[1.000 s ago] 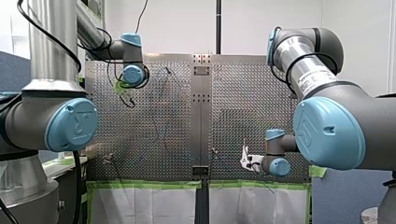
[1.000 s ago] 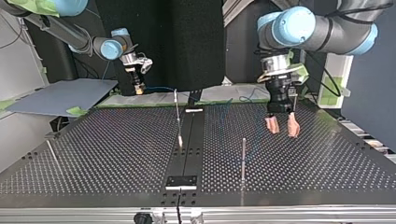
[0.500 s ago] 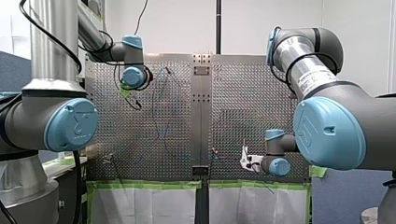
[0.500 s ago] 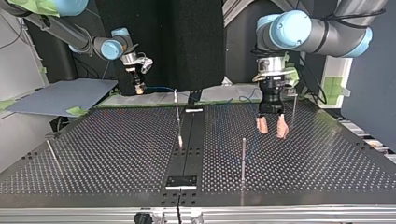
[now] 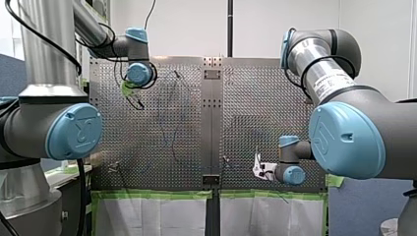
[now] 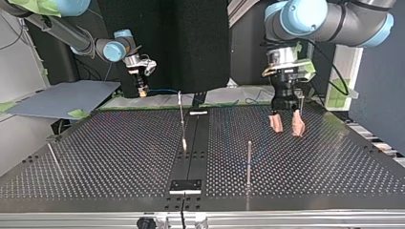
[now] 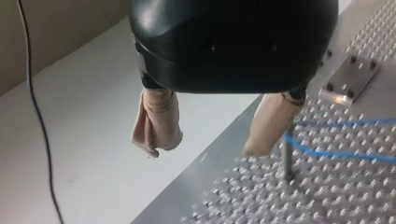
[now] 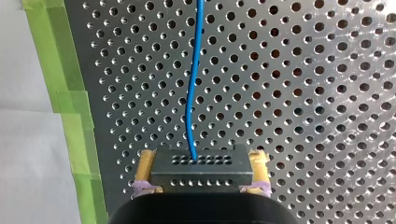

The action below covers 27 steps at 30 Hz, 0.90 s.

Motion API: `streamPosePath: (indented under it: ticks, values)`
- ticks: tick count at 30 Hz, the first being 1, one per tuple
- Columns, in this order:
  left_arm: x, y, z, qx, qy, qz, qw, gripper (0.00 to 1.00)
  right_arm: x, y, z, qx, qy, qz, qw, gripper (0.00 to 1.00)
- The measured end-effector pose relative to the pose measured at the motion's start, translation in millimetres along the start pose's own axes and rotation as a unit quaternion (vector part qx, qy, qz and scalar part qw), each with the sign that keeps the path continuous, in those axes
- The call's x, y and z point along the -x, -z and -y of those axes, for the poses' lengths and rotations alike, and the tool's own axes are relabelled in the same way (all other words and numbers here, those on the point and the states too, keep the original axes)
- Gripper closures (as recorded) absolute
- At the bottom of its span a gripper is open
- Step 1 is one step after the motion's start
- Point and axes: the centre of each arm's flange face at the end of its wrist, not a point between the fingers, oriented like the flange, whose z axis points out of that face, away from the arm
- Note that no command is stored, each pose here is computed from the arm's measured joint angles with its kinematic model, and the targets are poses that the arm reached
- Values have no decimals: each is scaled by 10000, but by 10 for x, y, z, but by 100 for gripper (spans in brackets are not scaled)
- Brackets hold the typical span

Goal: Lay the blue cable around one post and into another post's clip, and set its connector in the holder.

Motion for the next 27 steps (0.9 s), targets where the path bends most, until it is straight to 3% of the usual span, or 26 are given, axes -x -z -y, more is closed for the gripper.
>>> streamPosePath:
  ticks: [7,11,15,20,27]
  values:
    - [-113,56,101,-352,356,-277,9984,2,3,0,18,-9,6,6,10000,100]
    - [-171,76,185,-603,608,-434,9954,2,4,0,23,-11,7,8,10000,100]
    - [-278,87,207,-731,801,-638,9920,2,3,-2,25,-13,8,4,10000,100]
    - [-467,59,138,-682,1014,-779,9894,2,3,-1,25,-13,8,6,10000,100]
    - [-697,-12,-69,-354,1080,-712,9910,2,-1,-4,23,-13,12,-9,10000,100]
